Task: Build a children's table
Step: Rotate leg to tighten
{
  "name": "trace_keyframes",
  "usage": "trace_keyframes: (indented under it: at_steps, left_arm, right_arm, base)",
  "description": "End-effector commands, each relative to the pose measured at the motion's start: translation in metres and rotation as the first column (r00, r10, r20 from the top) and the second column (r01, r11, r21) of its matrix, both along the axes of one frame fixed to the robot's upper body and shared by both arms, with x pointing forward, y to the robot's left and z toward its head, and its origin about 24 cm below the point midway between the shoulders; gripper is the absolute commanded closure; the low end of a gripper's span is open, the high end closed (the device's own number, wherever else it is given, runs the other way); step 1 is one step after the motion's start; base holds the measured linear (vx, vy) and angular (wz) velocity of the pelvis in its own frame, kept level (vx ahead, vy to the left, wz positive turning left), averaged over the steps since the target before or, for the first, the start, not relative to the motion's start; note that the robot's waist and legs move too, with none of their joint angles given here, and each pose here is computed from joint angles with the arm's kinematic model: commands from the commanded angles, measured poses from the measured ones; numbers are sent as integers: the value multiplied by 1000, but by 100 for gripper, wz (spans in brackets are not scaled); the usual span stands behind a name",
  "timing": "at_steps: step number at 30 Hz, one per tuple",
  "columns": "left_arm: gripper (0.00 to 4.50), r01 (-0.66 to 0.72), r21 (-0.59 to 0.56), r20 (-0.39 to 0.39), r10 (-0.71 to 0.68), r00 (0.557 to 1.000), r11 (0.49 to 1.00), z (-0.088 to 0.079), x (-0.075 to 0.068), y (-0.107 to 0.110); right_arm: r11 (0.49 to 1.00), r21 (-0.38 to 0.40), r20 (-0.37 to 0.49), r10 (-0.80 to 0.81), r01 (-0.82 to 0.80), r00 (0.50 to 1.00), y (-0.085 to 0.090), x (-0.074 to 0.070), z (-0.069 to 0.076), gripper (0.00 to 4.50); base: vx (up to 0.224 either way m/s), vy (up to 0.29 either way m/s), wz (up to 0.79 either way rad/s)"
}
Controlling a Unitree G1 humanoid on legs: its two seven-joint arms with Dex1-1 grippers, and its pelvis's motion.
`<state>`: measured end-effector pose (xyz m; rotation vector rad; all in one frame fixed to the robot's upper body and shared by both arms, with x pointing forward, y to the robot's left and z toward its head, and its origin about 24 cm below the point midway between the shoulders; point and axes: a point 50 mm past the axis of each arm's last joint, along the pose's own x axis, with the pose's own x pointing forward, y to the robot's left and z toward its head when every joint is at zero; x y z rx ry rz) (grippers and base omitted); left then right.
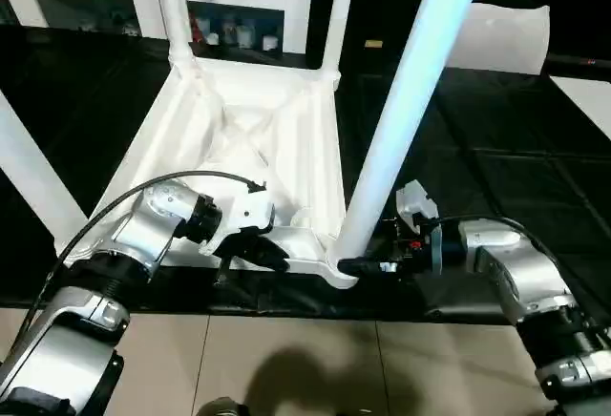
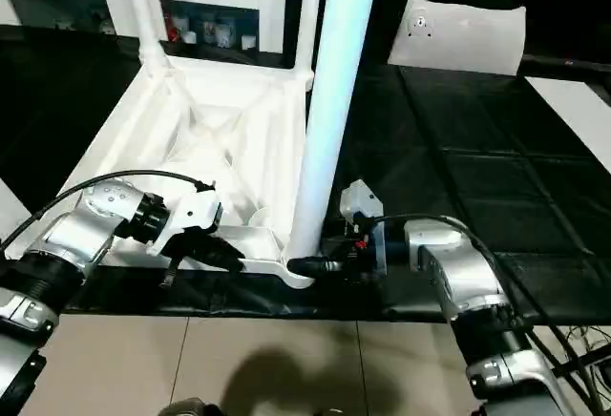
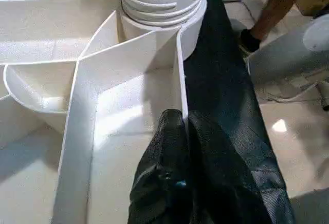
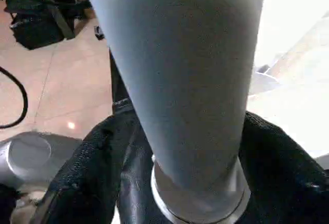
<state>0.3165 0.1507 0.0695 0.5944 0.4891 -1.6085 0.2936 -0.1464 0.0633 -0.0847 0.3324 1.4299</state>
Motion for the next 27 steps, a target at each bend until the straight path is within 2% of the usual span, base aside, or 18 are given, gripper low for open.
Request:
trace_keyframes:
  at_steps: [1,2,6,7,12,14,15,19,22,23,24,25,27]
  left_arm:
    - [450,115,78,-44,-111,993,990,-8,-6,-8]
    - [450,115,78,-44,-111,993,990,-8,-6,-8]
    - [450,119,83,-45,-116,992,989,-9,-6,-7]
    - [450,118,85,-44,-114,992,989,-9,-6,-7]
    - [450,74,82,-31,-71,997,994,-11,-4,-6]
    - [450,2,58,-19,0,1000,998,-12,0,-7]
    - [450,-74,39,0,74,997,996,-12,5,-9]
    - [450,-189,-29,16,189,982,982,-10,12,-14]
    - [450,-382,-169,-22,384,923,909,-6,20,-33]
    - [450,-382,-169,-22,384,923,909,-6,20,-33]
    - [450,-476,-231,-74,473,878,848,-5,22,-47]
    - [450,-516,-249,-92,511,855,819,-4,23,-55]
    - [450,-516,-249,-92,511,855,819,-4,23,-55]
  right_arm:
    - [998,-42,-2,46,-46,999,-1,0,-3,158]
    - [998,-42,-2,46,-46,999,-1,0,-3,177]
    - [997,-42,-4,59,-59,998,1,3,-3,193]
    - [997,-40,-4,64,-64,998,2,4,-4,218]
    - [997,-35,-14,68,-68,998,4,2,-6,244]
    - [999,-18,-19,35,-36,999,5,1,-9,247]
    - [999,-25,-29,-24,23,999,7,1,-13,249]
    - [985,-78,-33,-156,153,987,11,4,-24,249]
    - [935,-45,-65,-353,351,933,33,7,-35,251]
    - [935,-45,-65,-353,351,933,33,7,-35,251]
    - [886,-34,-108,-464,463,879,47,9,-40,252]
    - [844,-32,-142,-535,536,833,55,13,-41,252]
    - [844,-32,-142,-535,536,833,55,13,-41,252]
  base:
    - [0,0,0]
    - [0,0,0]
    - [0,0,0]
    - [0,0,0]
    - [0,0,0]
    - [0,0,0]
    - [0,0,0]
    - [0,0,0]
    - [-49,6,-3]
    - [-86,13,-6]
    - [-82,28,-10]
    - [-59,38,-13]
    - [-56,42,-12]
